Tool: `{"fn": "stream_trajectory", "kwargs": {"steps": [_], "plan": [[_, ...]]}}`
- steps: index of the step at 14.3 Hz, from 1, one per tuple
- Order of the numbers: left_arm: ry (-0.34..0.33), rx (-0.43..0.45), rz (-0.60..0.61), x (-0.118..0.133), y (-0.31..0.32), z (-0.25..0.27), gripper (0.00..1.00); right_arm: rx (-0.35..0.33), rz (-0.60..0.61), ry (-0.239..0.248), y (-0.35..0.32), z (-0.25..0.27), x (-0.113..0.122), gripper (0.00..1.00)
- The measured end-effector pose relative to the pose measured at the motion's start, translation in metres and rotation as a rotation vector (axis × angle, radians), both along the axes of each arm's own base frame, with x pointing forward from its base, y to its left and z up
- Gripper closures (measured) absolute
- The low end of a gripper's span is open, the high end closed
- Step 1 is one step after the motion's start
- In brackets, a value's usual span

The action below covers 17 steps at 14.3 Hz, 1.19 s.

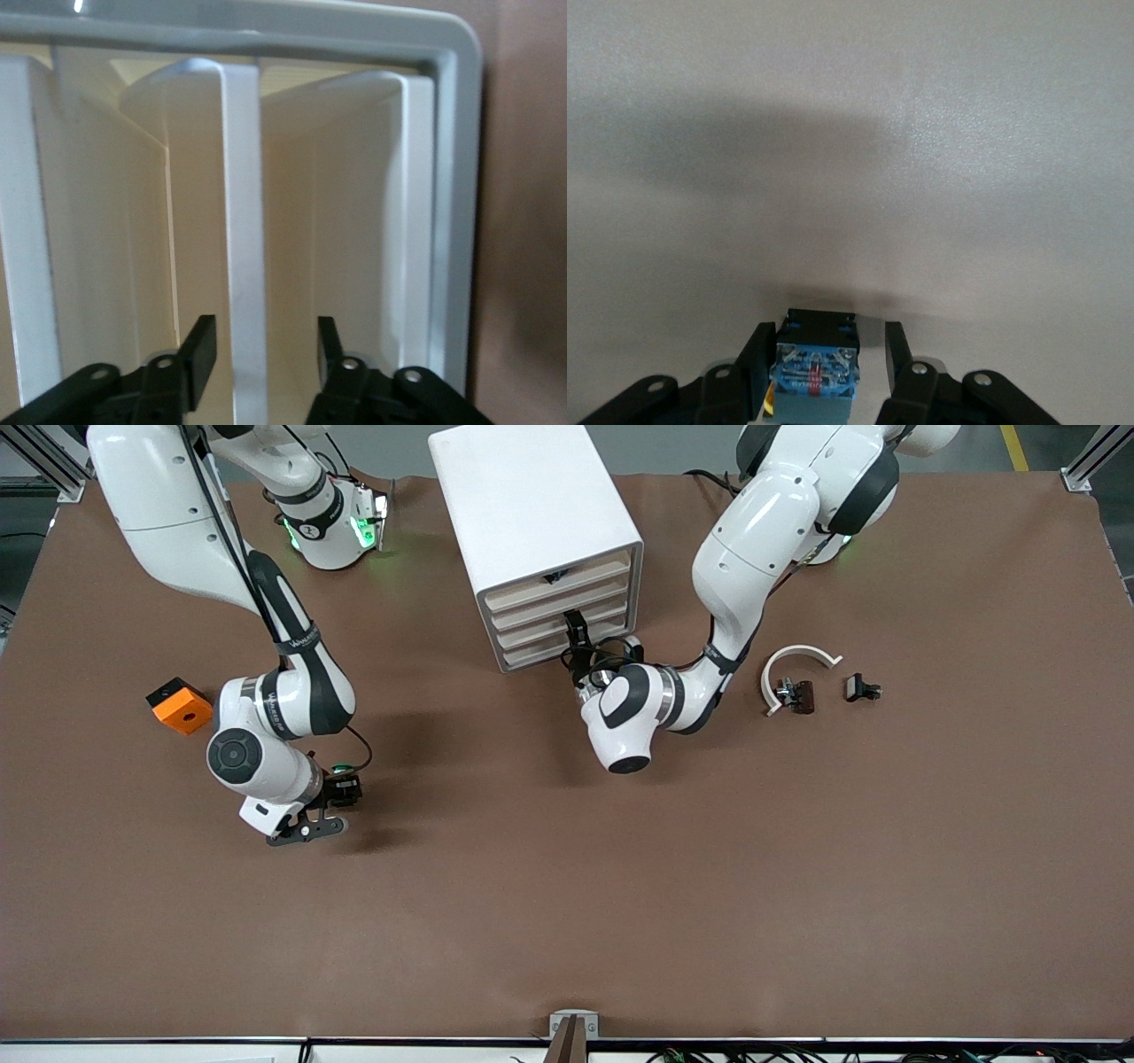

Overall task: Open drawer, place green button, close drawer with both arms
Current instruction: 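Pull the top drawer open with the left gripper while the right gripper lifts the button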

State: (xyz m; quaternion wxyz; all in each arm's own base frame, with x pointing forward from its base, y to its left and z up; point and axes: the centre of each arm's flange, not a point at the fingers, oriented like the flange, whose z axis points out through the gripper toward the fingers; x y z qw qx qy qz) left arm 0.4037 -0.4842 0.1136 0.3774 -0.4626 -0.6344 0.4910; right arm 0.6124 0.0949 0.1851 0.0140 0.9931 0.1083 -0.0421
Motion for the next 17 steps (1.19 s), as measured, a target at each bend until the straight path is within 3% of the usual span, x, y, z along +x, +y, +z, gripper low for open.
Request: {"fn": "stream_trajectory", "kwargs": {"steps": [2,4,9,14,17], "plan": [[0.001,0.005,0.003,0.002,0.002,0.0,0.74,-0.002,-0.023,-0.001,0.0,0.0,0.0,0.6],[0.005,0.002,0.006,0.006,0.005,0.002,0.92,-0.005,-0.043,-0.004,-0.002,0.001,0.001,0.59],[-0.033,-0.003,0.07,0.05,0.035,0.009,0.92,-0.001,-0.115,-0.037,0.007,0.04,0.016,0.59],[-0.081,-0.033,0.138,0.093,0.068,0.018,0.92,-0.056,-0.254,0.064,0.09,0.153,0.01,0.59],[-0.1,-0.037,0.147,0.102,0.074,0.02,0.92,-0.086,-0.379,0.056,0.15,0.195,-0.004,0.59]]}}
